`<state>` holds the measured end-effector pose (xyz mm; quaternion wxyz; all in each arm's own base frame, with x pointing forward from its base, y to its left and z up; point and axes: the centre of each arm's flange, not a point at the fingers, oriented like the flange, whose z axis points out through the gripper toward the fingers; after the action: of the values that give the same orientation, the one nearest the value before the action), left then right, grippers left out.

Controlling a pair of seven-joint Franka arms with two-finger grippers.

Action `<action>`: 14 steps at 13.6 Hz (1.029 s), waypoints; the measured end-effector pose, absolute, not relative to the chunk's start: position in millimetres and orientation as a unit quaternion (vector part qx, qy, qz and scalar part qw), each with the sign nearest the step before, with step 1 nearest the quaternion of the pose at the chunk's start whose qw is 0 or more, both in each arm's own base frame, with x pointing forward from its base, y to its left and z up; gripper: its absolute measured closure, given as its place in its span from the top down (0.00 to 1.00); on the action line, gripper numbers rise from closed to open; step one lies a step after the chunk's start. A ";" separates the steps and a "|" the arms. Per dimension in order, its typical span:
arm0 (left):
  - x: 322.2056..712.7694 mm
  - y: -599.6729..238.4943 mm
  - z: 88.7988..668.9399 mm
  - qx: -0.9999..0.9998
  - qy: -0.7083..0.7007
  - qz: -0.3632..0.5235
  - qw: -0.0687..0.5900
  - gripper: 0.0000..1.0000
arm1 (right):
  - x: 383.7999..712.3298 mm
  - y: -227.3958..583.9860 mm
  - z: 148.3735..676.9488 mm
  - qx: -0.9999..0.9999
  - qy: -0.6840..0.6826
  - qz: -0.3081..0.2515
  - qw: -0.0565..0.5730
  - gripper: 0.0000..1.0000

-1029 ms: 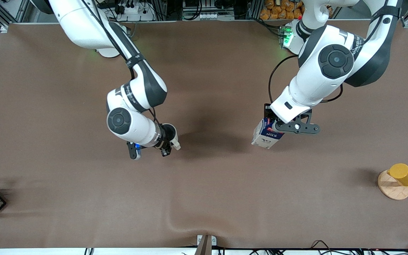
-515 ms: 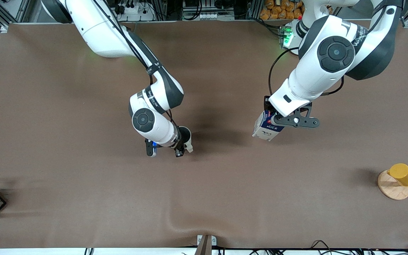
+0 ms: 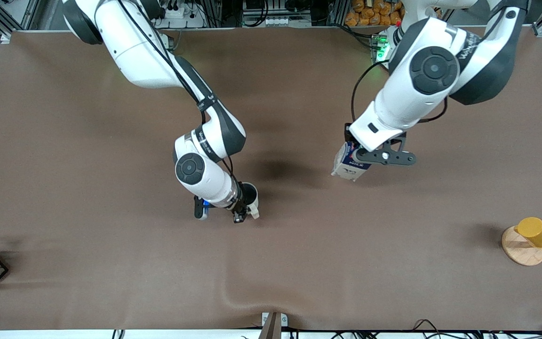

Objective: Place milk next to cup
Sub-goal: 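Carry the mug with the right gripper while the left gripper carries the carton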

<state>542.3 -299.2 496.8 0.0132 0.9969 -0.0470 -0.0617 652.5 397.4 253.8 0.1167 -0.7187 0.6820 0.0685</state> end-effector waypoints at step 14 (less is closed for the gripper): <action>500.6 -337.1 475.5 0.993 -0.030 -0.110 -0.015 0.44 | 675.0 380.3 287.6 -0.710 0.692 0.081 0.101 1.00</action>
<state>500.6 -337.1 475.5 -0.0153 0.9933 -0.0297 -0.1104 675.0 380.3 287.6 0.1009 -0.7105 0.6917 0.0808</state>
